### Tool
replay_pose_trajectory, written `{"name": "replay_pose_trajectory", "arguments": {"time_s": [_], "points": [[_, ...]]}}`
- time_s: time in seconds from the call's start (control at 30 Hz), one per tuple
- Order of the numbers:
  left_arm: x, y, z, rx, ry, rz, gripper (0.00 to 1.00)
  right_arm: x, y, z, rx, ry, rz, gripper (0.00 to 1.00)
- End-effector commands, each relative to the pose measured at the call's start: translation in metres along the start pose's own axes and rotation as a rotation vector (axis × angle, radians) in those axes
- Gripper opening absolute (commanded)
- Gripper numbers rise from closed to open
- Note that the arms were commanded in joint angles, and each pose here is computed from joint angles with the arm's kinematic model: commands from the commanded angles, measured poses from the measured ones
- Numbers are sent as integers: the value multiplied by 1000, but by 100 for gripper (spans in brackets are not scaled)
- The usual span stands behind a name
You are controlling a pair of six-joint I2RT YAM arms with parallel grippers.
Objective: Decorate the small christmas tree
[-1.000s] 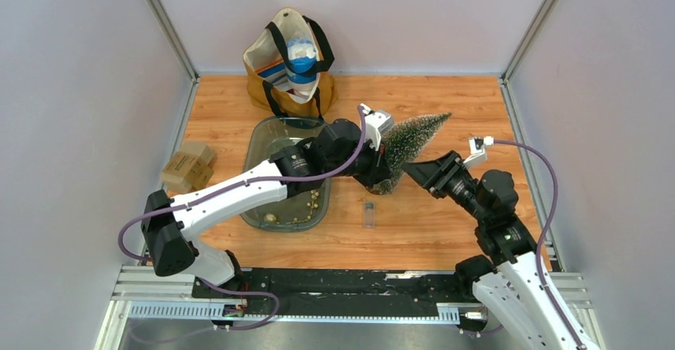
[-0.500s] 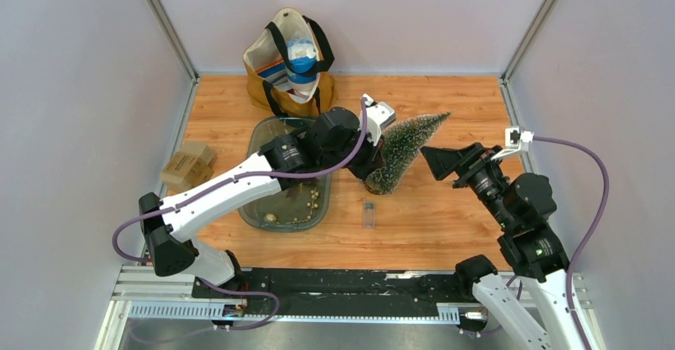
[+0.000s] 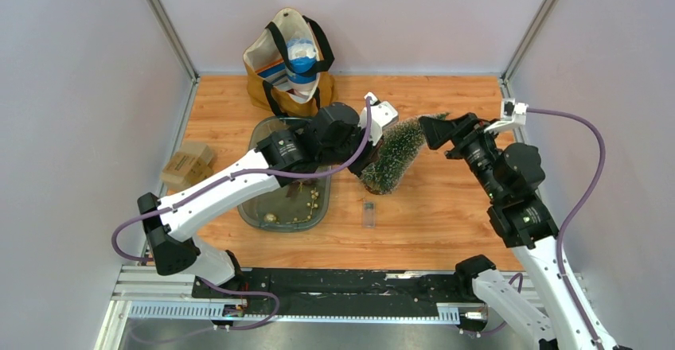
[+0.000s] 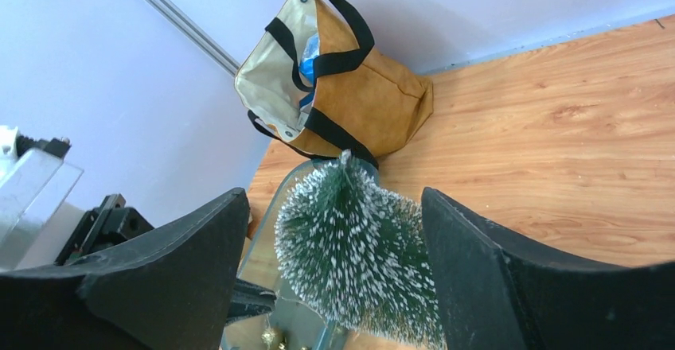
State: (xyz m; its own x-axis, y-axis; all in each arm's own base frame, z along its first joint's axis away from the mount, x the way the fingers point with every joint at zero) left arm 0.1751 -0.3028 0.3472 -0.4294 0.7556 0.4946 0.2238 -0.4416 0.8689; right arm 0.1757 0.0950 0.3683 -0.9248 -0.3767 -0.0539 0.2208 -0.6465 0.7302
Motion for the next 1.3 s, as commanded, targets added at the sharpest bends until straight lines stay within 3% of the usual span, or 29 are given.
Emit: {"name": "replay_pose_trajectory", "arguments": {"time_s": [0.0, 0.1, 0.3, 0.47, 0.77, 0.93, 1.2, 1.27], "points": [[7, 14, 6, -74, 43, -37, 0, -11, 21, 21, 4, 78, -66, 78], [4, 14, 9, -90, 66, -32, 0, -18, 18, 21, -20, 93, -56, 55], [-4, 15, 18, -103, 94, -55, 0, -18, 13, 17, -32, 91, -53, 25], [-9, 18, 32, -95, 122, -93, 0, -17, 9, 14, -17, 95, -45, 8], [-44, 19, 34, -115, 2, -137, 0, -19, -2, 7, -20, 94, 5, 4], [-63, 17, 26, -57, -73, -191, 0, -16, -6, 4, -19, 93, 20, 3], [-71, 5, 24, 14, -72, -214, 0, -14, -8, 1, -17, 76, 22, 4], [-66, 6, 25, 20, -50, -222, 6, -14, -8, 0, -17, 72, 22, 4]]}}
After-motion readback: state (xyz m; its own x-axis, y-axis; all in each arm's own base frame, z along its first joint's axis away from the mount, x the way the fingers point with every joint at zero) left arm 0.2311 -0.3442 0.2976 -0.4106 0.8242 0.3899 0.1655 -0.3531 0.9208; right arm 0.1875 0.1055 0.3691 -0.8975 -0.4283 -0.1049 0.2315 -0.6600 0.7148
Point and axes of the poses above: each gripper's point midway between its finger pads, its own x axis back along the fingers, its own z axis along the line the jaws close on, y = z × x, the point moved 9 cm from there along x, back along the fingers, and after that the axes turned 6 degrees about -x, right-handed, at the moved point
